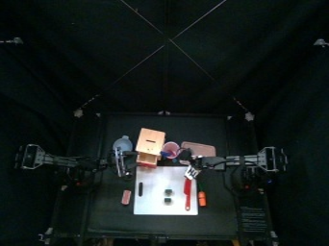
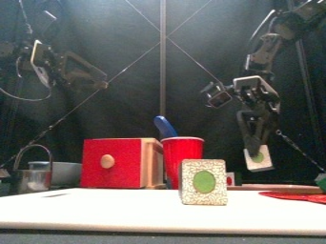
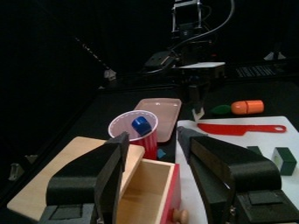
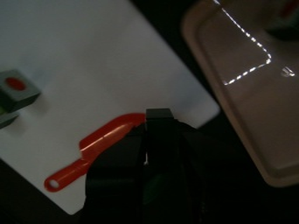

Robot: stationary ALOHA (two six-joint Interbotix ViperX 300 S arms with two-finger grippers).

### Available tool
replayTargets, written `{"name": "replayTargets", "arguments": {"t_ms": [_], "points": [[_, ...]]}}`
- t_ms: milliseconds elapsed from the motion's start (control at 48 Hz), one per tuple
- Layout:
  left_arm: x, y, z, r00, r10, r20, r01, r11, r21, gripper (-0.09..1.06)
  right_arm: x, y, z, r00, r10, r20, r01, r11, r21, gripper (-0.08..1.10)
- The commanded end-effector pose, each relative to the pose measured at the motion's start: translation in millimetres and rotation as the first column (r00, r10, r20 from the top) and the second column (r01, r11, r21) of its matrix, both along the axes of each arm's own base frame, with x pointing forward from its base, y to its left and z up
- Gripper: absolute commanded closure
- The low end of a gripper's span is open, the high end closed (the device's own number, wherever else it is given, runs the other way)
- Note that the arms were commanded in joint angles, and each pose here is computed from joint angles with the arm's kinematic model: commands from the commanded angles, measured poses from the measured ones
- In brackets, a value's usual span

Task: Place sushi on board then cut the sushi with the knife then place the pieces on the plate
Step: Place the 4 sushi pieces on the plate

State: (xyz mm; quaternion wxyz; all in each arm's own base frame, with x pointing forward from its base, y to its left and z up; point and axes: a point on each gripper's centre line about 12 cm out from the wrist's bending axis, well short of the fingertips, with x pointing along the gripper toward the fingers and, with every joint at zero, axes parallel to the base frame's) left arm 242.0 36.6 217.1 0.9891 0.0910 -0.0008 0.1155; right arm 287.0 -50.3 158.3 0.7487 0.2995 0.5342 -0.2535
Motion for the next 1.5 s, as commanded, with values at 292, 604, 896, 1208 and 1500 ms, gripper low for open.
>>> {"name": "replayTargets", "arguments": {"t_ms": [292, 604, 896, 1208, 1500], "points": [[-0.6, -1.2, 0.5, 0.9999, -0.010, 0.004, 0.010, 0.9999, 0.009, 0.12, -26, -87, 5, 0.918, -0.394, 0.053, 0.397, 0.911, -0.109, 0.53], [-1.1, -2.5, -0.4, 0.9999, -0.015, 0.002, 0.015, 0.9998, 0.015, 0.12, -21, -99, -22, 0.891, -0.454, -0.024, 0.450, 0.887, -0.103, 0.45], [-0.3, -4.5, 1.7, 0.9994, -0.034, 0.006, 0.033, 0.9988, 0.037, 0.12, -20, -104, -25, 0.855, -0.518, 0.010, 0.515, 0.849, -0.121, 0.24], [-3.6, -4.5, 7.7, 0.9989, -0.038, 0.029, 0.037, 0.9980, 0.051, 0.12, -13, -93, 4, 0.861, -0.503, 0.071, 0.508, 0.853, -0.117, 0.20], [-3.5, -5.1, 11.3, 0.9983, -0.040, 0.043, 0.038, 0.9980, 0.050, 0.12, 26, -27, 42, 0.962, -0.211, 0.175, 0.236, 0.961, -0.142, 0.20]]}}
